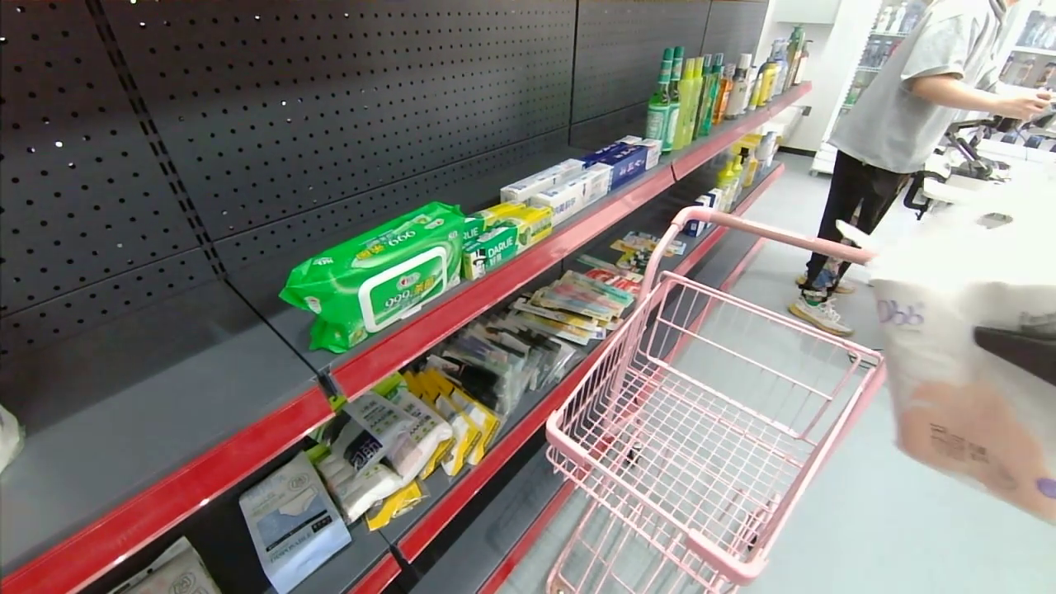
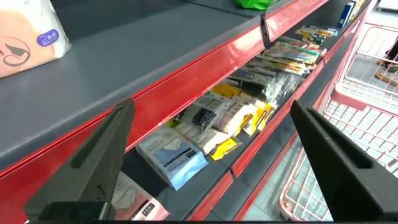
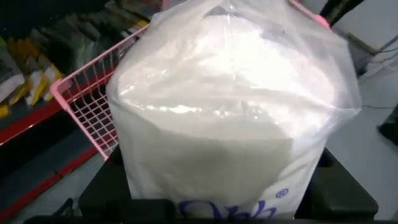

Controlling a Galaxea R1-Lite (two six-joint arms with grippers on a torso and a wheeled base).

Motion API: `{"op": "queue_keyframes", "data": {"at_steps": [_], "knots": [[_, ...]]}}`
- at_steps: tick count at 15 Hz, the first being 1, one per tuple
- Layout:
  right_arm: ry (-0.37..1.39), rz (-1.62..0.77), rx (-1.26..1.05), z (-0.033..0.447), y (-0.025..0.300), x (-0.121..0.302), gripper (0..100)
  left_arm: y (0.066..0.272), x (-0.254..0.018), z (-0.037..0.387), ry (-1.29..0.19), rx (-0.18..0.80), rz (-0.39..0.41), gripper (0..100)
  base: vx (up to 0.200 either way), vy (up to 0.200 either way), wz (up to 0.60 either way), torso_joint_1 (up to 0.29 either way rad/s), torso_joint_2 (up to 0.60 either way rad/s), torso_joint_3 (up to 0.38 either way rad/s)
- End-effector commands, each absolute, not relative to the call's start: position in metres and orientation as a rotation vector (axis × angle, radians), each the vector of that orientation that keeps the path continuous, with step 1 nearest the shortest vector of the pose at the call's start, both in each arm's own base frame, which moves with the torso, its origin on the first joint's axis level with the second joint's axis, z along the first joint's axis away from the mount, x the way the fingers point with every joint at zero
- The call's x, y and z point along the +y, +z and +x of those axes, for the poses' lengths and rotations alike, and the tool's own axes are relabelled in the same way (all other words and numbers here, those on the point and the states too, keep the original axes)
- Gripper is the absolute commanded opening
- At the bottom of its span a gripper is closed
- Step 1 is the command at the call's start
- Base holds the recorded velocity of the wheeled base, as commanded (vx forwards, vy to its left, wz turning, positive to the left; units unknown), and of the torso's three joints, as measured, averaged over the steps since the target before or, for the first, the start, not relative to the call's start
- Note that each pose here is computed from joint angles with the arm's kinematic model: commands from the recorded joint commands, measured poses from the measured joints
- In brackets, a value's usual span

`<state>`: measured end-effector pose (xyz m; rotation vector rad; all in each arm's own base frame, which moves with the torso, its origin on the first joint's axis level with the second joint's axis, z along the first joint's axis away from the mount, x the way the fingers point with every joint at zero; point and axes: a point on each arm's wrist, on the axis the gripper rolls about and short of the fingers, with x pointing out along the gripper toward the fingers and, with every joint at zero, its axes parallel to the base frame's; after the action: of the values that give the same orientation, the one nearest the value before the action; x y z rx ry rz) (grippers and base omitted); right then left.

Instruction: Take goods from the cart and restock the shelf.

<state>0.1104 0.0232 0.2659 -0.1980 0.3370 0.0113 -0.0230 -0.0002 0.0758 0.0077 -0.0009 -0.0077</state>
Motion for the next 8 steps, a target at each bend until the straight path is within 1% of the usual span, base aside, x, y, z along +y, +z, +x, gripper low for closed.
{"op": "queue_keyframes", "data": {"at_steps": [1, 2, 4, 5, 8], "knots": [[-0.160, -0.188, 0.168, 0.030, 0.244, -0.002, 0, 0.076, 0.000, -0.023, -0.008, 0.000, 0.008, 100, 0.000, 0.000, 0.00, 0.000, 0.00, 0.000], [-0.204, -0.182, 0.144, 0.014, 0.240, -0.006, 0, 0.076, 0.000, -0.023, -0.008, 0.000, 0.008, 100, 0.000, 0.000, 0.00, 0.000, 0.00, 0.000], [-0.213, -0.196, 0.167, -0.004, 0.231, -0.008, 0, 0.076, 0.000, -0.023, -0.008, 0.000, 0.008, 100, 0.000, 0.000, 0.00, 0.000, 0.00, 0.000], [-0.206, -0.203, 0.190, -0.015, 0.219, -0.010, 0, 0.076, 0.000, -0.023, -0.008, 0.000, 0.008, 100, 0.000, 0.000, 0.00, 0.000, 0.00, 0.000], [-0.206, -0.195, 0.174, -0.022, 0.211, -0.010, 0, 0.076, 0.000, -0.023, -0.008, 0.000, 0.008, 100, 0.000, 0.000, 0.00, 0.000, 0.00, 0.000]]}}
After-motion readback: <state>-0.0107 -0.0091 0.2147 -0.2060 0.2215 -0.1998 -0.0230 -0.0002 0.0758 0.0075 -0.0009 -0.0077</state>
